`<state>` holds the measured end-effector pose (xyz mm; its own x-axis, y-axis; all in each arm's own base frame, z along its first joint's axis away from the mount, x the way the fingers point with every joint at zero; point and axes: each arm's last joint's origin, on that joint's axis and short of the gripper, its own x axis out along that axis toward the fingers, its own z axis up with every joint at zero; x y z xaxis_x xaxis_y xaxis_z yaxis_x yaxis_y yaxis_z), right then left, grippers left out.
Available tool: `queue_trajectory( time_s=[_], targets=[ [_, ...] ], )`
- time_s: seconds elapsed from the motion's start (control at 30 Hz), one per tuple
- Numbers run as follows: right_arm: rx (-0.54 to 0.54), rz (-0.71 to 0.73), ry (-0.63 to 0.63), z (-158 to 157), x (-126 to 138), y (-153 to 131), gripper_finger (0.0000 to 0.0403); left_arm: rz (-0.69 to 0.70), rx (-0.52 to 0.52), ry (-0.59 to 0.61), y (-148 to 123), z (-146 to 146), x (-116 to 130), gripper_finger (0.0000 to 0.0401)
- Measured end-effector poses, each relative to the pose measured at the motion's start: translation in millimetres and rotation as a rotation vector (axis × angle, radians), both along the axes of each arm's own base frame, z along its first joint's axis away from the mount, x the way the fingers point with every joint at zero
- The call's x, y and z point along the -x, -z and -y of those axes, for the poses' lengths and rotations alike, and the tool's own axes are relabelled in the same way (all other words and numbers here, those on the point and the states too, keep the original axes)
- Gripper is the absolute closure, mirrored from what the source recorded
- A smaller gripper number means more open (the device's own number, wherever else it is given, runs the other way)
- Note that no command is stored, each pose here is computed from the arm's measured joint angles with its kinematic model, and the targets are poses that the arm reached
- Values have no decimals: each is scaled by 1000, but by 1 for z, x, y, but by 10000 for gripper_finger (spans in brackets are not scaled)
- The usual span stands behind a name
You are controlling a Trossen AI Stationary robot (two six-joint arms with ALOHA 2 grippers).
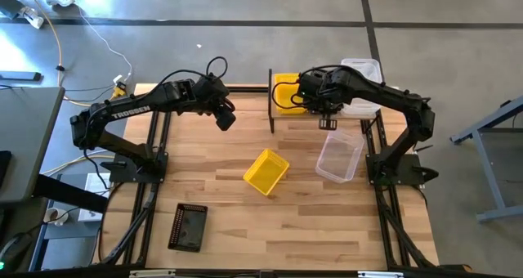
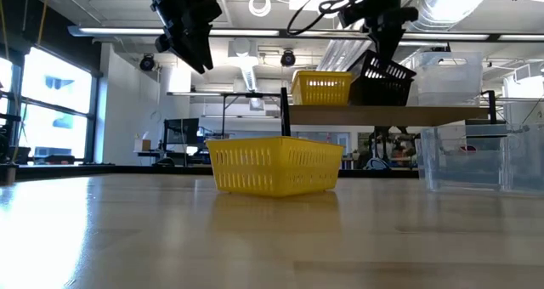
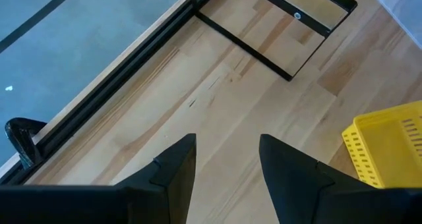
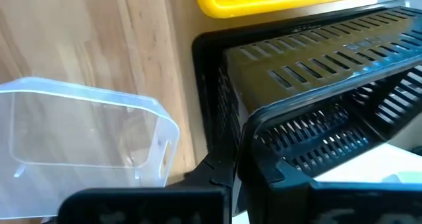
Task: Stack baskets on shelf by color
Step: Stack the right black bin on top of the other black bin on the shelf
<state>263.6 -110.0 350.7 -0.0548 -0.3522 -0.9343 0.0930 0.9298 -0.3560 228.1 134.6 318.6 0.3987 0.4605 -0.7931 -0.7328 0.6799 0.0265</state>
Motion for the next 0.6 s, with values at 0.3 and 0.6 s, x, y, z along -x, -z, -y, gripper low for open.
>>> queue_trajectory(
  time_s=[0.3, 0.6],
  targets=[
    [35, -14, 36, 7, 4, 0, 379, 9, 10, -4, 0, 0, 0, 245],
    [72, -41, 18, 10, 5, -1, 310, 20, 26, -3, 0, 1, -1, 245]
  ],
)
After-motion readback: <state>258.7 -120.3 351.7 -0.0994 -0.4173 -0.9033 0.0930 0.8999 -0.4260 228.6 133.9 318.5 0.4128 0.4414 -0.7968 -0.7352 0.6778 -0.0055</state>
